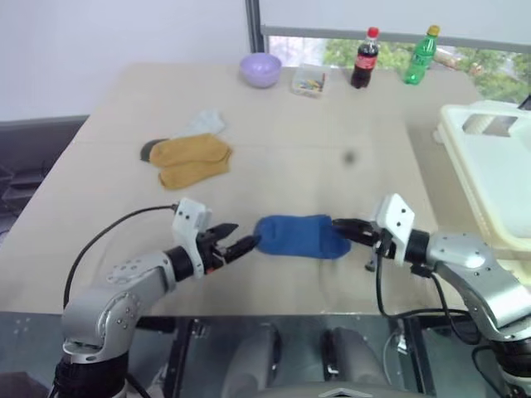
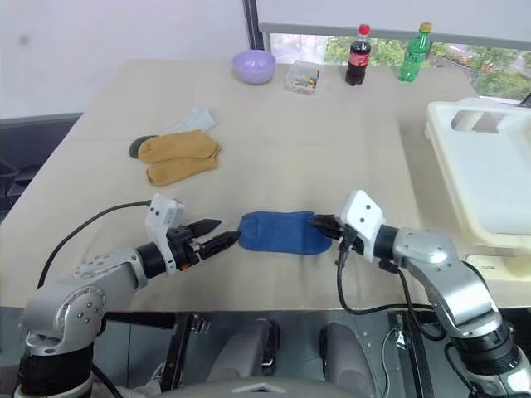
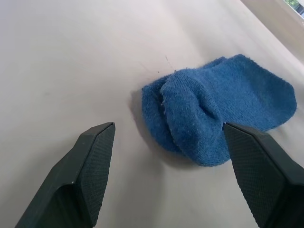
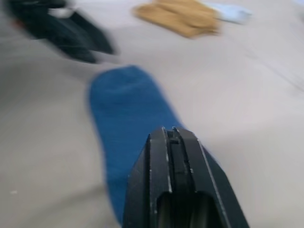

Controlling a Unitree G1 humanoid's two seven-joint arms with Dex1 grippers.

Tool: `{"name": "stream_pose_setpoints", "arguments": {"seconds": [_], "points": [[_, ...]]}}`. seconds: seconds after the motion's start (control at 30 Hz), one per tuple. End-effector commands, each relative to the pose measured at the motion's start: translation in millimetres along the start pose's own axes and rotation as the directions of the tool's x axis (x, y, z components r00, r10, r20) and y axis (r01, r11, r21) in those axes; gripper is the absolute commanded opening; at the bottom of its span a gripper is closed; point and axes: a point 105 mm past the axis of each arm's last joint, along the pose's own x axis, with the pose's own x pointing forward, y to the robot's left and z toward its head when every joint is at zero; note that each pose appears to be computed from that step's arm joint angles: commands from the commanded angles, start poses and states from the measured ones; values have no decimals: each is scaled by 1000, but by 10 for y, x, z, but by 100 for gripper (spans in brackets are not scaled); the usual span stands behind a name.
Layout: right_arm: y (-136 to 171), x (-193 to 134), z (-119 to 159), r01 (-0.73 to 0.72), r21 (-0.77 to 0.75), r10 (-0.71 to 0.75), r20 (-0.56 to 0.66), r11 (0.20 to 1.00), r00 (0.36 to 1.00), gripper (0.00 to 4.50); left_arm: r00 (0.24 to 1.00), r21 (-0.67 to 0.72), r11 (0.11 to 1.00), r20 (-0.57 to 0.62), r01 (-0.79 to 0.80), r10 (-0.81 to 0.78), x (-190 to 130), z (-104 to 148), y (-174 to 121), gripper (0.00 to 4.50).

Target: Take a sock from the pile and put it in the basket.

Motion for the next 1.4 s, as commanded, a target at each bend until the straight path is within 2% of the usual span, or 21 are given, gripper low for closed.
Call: {"name": "stream_pose_setpoints", "arguments": {"seconds": [0.03,0.17,0.27,0.37,0.43,0.53,0.73,0.93,1.17,1.3,1.37,1.4], "points": [[58,142,-112,-67,-50,67,-8,996,998,3,999,6,999,-28,40,-40,11,-7,-33,386],[5,200,-489,-67,-52,61,-105,996,993,3,996,-36,997,-60,68,-70,79,-40,-14,386],[-46,168,-570,-59,-64,51,-130,996,990,3,986,-51,993,-121,111,-116,117,-123,-53,386],[-62,153,-568,-59,-65,50,-127,996,991,3,977,-98,985,-144,145,-158,204,-159,-85,386],[-65,153,-559,-63,-72,54,-126,995,991,3,967,-143,969,-134,200,-219,277,-127,-160,386],[-74,176,-518,-53,-72,45,-112,996,993,3,954,-141,951,-86,274,-288,381,0,-243,386],[-77,196,-483,-28,-63,22,-96,998,995,3,849,-111,847,-40,520,-527,377,226,-605,386],[-102,157,-457,2,-62,-8,-90,998,996,3,757,-130,753,-23,645,-653,491,346,-819,386],[-19,16,-331,38,-41,-40,-68,998,997,3,691,-149,689,-45,710,-722,893,284,-1016,386],[97,-103,-242,50,-47,-54,-76,998,996,3,690,-148,699,-112,700,-715,1115,137,-1069,386],[120,-237,-96,82,17,-81,-50,996,995,3,707,-172,729,-179,663,-684,1272,-38,-1043,386],[142,-295,-32,95,52,-93,-35,994,995,52,722,-155,753,-215,639,-657,1336,-135,-1006,386]]}}
